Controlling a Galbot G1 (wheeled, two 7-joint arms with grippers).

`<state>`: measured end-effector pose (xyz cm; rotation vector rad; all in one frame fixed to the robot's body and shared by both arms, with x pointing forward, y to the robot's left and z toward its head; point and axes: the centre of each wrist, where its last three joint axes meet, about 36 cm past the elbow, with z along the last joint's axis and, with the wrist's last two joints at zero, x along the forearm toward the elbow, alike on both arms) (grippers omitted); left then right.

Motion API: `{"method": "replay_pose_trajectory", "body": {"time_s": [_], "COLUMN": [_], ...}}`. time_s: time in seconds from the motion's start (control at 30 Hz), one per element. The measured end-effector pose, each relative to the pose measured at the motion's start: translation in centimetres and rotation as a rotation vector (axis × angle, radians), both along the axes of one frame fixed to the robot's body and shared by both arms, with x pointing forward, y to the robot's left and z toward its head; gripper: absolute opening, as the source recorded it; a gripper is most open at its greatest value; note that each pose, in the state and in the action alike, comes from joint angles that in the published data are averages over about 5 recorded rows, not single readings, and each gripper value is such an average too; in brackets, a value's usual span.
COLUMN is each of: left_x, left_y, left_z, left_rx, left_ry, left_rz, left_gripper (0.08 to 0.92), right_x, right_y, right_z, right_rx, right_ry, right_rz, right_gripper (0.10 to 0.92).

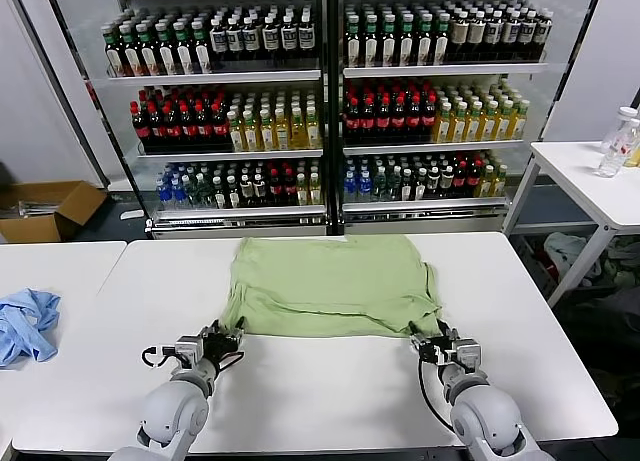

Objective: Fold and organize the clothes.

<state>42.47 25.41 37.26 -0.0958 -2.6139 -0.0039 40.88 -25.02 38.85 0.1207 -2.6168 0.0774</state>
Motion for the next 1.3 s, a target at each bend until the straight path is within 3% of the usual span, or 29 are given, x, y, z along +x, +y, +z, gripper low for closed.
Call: {"method": "replay_pose_trajectory", "body": {"time_s": [0.23,0.37,0.47,0.97,1.13,1.3], "left_x": [-0.2,-1.1,-2.3,-13.2,-16.5,-18.2], "left_y": [0.8,1.1,1.2,1.0,1.0,1.2], "left_z": [0.2,0.6,1.0,5.0,6.5,8.3], "left_rx": [-0.069,-0.099,-0.118,-0.151,-0.089,0.001], "left_ry": [0.012,0.011,0.011,0.020,0.045,0.031], "left_rz": [0.001,0.001,0.005,0.028,0.020,0.024], "left_gripper": [0.110,0.096,0.096,0.101,0.205,0.352], "right_x": [-0.8,-2.2,-3.7,-13.7,-15.4,-15.8], "right_y": [-0.5,-0.9,-1.3,-1.7,-1.3,-1.3], "right_z": [0.2,0.5,1.0,4.2,5.6,7.1], "right_rx": [0.009,0.005,-0.005,-0.078,-0.107,-0.119], "right_ry": [0.006,0.004,0.002,0.006,0.002,-0.040], "right_rz": [0.010,0.021,0.026,0.043,0.063,0.063], "right_gripper": [0.256,0.149,0.122,0.125,0.205,0.352]}}
